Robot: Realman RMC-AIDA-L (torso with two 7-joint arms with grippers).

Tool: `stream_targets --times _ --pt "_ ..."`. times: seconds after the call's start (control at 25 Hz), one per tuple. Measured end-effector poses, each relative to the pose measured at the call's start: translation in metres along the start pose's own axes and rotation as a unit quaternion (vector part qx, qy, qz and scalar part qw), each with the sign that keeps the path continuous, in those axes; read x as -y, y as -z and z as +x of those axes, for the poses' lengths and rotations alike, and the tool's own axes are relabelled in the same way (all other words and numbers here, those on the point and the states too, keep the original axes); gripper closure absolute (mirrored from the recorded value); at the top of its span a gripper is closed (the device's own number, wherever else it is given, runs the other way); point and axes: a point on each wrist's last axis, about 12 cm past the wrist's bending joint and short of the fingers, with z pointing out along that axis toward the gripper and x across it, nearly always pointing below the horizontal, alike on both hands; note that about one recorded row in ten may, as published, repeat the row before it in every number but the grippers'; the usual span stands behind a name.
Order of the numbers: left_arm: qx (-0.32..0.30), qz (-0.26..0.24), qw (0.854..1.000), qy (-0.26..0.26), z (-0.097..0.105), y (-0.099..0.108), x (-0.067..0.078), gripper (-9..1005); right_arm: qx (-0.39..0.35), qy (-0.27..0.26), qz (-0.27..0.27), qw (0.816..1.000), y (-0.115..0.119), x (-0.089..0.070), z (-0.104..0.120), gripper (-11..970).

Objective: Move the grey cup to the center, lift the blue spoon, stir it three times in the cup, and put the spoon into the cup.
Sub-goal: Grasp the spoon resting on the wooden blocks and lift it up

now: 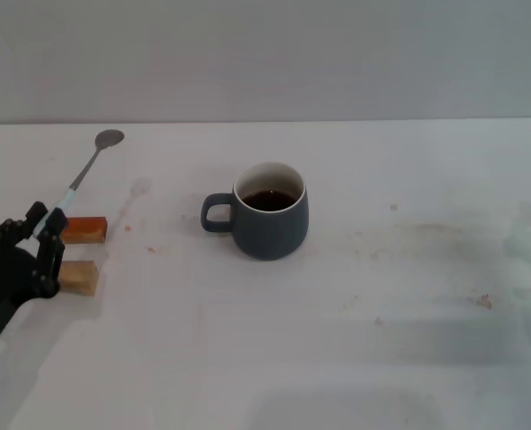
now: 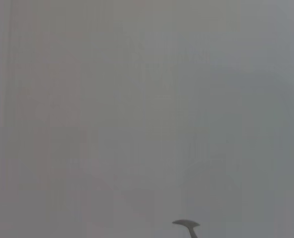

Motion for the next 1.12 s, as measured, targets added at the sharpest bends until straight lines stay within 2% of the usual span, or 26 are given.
stream_targets --times 0.16,0.52,0.56,0.92,1.12 --pt "0.004 0.018 1.0 0.005 -0.006 -0.01 -0.009 820 -0.002 -0.002 0.002 1.0 0.003 0.001 0.001 961" --pt "0.001 0.056 0.998 0.012 -0.015 -0.023 -0.018 820 0.001 -0.004 0.006 1.0 0.007 0.001 0.002 961" --pt "0.001 0.061 0.998 0.016 -0.018 -0.025 -0.023 820 0.0 -0.005 0.006 1.0 0.007 0.001 0.002 961" --pt "-0.001 0.064 0.998 0.017 -0.023 -0.028 -0.034 819 -0.002 -0.011 0.008 1.0 0.01 -0.001 0.004 961" --pt "0.011 0.039 0.999 -0.024 -0.025 -0.031 -0.037 819 -0.003 -0.013 0.009 1.0 0.012 -0.001 0.005 961"
